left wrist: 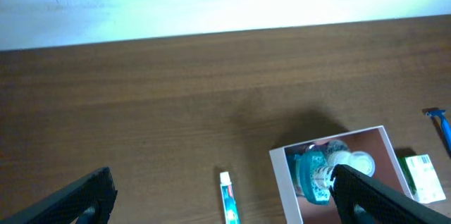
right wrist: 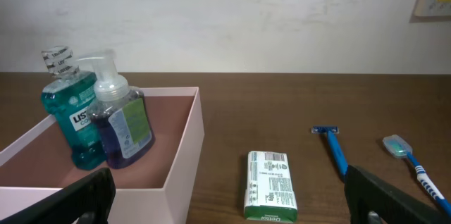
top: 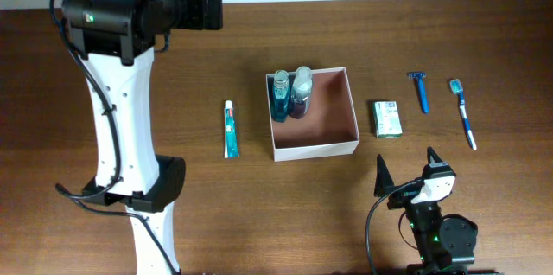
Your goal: Pack container
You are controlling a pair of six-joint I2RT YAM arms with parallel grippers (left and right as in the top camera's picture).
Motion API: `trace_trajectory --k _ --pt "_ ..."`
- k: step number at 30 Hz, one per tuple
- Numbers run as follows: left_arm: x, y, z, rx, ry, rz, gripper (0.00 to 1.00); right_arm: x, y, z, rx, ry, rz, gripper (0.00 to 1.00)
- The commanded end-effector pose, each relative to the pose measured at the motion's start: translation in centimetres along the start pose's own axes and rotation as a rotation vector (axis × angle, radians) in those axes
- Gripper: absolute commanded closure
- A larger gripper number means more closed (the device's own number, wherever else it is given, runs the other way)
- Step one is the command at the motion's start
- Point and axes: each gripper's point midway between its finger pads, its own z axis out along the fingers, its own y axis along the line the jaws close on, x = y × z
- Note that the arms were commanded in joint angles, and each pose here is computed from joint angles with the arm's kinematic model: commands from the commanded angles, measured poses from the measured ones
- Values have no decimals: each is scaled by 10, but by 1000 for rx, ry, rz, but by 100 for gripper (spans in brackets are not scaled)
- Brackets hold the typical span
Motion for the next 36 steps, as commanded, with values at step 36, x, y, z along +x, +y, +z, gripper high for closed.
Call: trace_trajectory --k 36 --pt "158 104 90 -220 661 -286 1 1 -1 0 2 0 -7 1"
